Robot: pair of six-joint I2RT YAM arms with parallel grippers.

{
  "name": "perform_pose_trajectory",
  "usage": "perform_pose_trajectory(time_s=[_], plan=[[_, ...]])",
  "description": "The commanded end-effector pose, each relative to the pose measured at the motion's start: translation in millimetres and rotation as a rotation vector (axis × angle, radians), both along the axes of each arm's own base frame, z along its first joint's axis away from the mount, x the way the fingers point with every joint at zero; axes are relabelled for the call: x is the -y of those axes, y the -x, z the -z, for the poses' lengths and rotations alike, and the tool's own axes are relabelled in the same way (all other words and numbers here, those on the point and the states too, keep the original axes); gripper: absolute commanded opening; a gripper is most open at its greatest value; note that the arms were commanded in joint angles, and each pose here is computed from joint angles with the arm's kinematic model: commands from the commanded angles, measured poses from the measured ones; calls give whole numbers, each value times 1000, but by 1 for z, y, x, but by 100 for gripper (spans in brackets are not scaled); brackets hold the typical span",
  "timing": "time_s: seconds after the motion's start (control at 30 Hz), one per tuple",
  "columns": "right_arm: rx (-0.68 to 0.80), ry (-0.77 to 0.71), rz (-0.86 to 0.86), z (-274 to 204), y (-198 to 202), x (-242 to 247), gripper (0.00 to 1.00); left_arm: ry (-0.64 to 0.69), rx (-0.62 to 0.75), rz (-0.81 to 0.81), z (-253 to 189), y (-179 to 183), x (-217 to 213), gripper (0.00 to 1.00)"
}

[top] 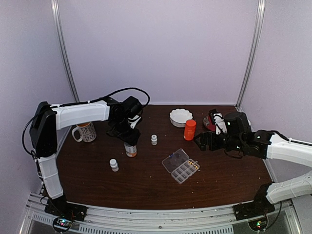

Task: Sort the pills into containers
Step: Pick up the pill bottle from the center of the board.

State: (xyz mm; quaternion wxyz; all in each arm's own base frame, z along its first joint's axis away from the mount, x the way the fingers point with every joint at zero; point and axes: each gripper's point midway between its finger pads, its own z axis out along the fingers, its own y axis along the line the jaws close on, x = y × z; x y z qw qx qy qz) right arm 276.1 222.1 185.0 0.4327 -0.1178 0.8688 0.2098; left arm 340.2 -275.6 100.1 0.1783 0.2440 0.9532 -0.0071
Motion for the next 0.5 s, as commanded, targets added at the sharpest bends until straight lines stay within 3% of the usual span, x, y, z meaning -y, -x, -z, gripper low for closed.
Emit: perform_pose_trajectory(time_s=[0.0, 0.2, 0.33, 0.47], plan=[[13, -23, -1, -10, -3, -6, 100, -4, 24, -14, -10, -7, -3, 60], [13, -23, -6, -11, -4, -8, 100, 2, 41, -11, -26, -7, -4, 46], [-1, -38, -48, -8, -1, -16, 100, 122, 12, 64, -49, 6, 15, 27], [4, -72, -125, -11, 6, -36, 99, 299, -5, 156, -93, 28, 42, 24]])
